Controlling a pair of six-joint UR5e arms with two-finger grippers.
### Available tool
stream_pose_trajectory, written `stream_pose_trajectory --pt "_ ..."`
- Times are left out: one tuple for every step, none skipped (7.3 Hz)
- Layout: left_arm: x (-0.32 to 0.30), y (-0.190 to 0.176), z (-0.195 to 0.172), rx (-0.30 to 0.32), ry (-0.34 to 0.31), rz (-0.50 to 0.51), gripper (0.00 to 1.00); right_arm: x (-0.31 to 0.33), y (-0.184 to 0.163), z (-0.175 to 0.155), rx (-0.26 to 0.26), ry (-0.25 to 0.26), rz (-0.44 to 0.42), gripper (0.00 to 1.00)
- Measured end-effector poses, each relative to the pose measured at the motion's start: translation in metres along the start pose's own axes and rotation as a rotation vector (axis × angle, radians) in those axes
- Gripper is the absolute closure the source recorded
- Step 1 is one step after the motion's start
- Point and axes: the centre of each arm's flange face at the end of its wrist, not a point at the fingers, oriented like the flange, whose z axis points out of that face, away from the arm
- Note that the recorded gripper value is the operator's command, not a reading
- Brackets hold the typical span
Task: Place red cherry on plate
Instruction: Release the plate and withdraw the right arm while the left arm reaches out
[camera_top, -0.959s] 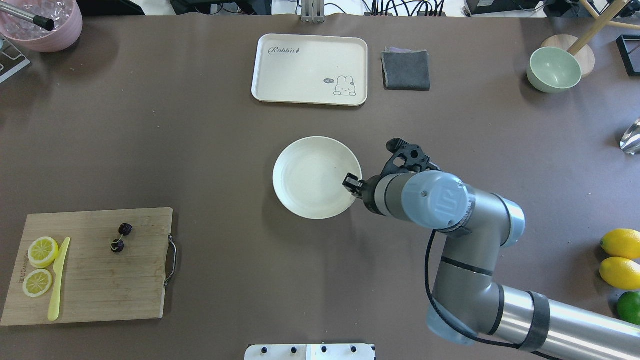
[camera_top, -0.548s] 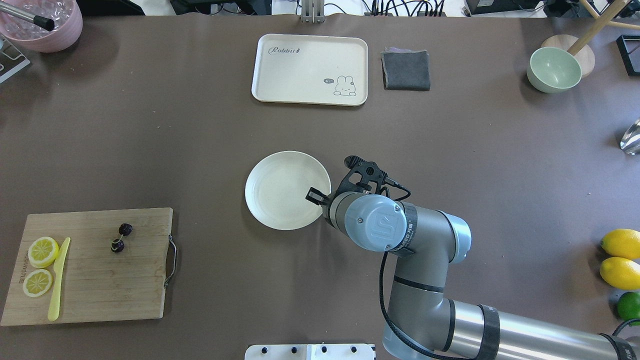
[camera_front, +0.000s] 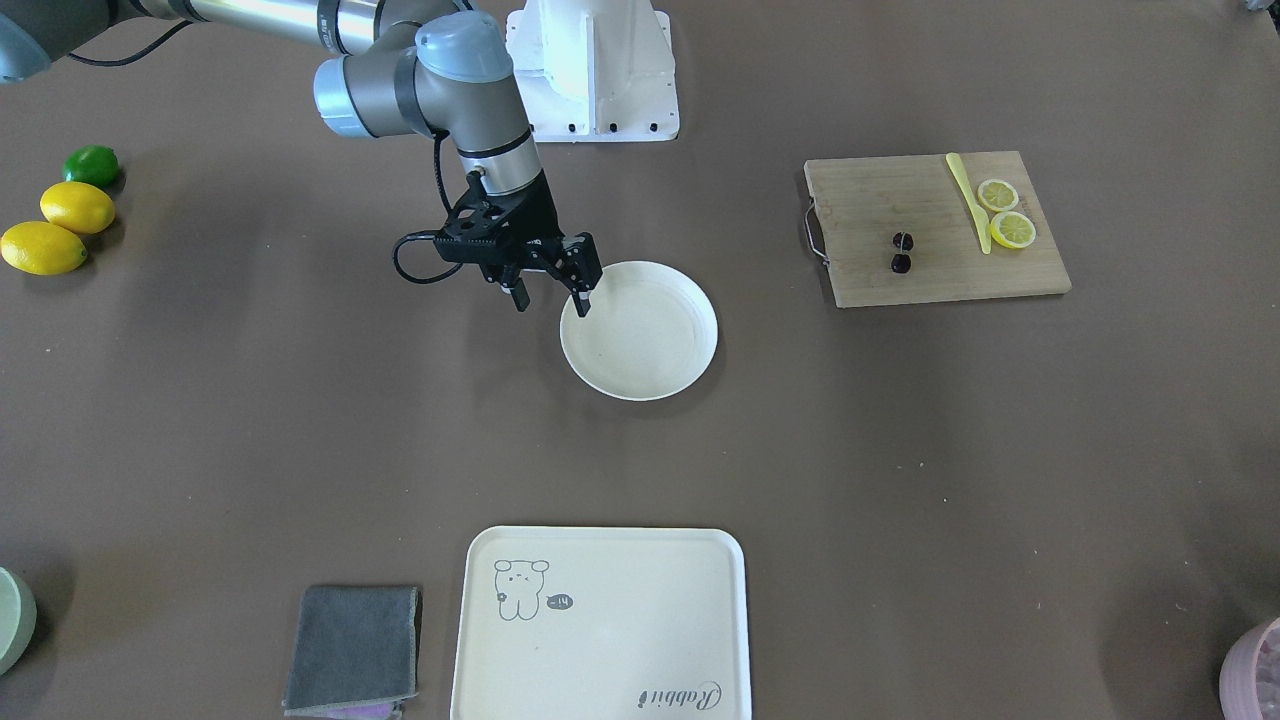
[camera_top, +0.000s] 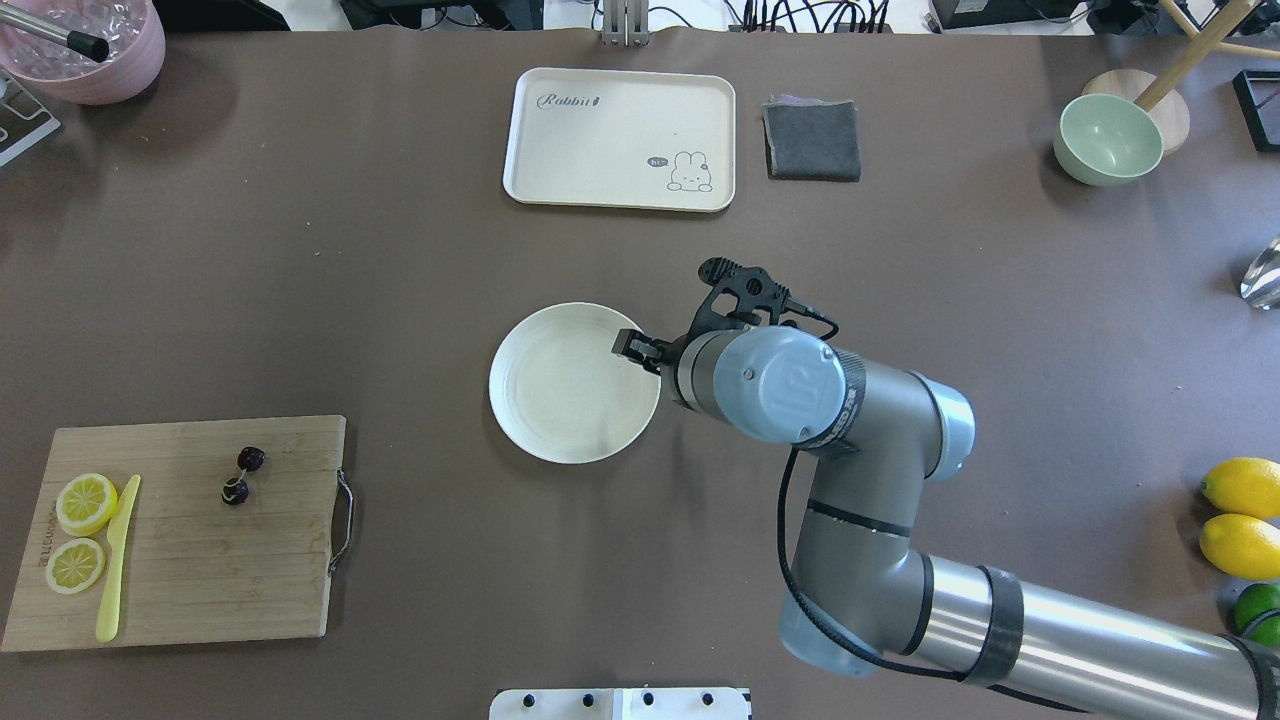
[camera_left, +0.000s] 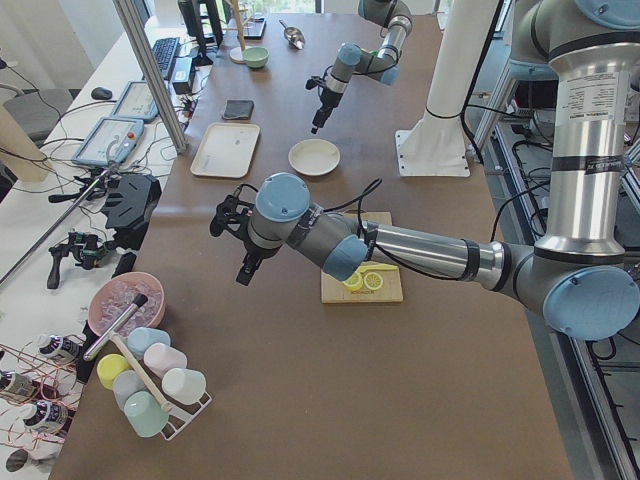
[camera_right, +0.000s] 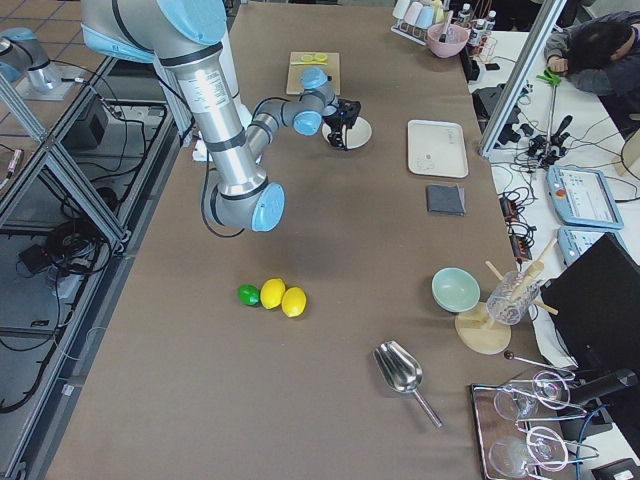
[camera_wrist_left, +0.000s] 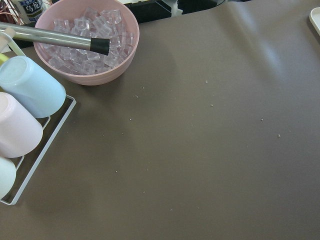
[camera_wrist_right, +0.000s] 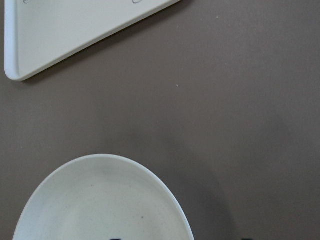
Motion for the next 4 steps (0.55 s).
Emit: stream_pose_trajectory --pt "0.028 0.005 0.011 -0.007 0.02 -0.026 0.01 0.014 -0.042 -0.024 -0.011 0.032 -0.038 0.0" --pt "0.065 0.009 0.028 -0.026 0.028 -0.038 0.01 0.042 -0.088 -0.048 -0.024 0.06 -0.08 0.0" --pt "0.103 0.013 0.048 -0.045 0.026 -0.035 0.01 0.081 -0.135 -0.071 -0.037 0.087 -0.122 0.0" --pt "0.138 0.021 0.071 -0.07 0.023 -0.035 0.01 0.127 -0.181 -0.092 -0.054 0.116 -0.175 0.0"
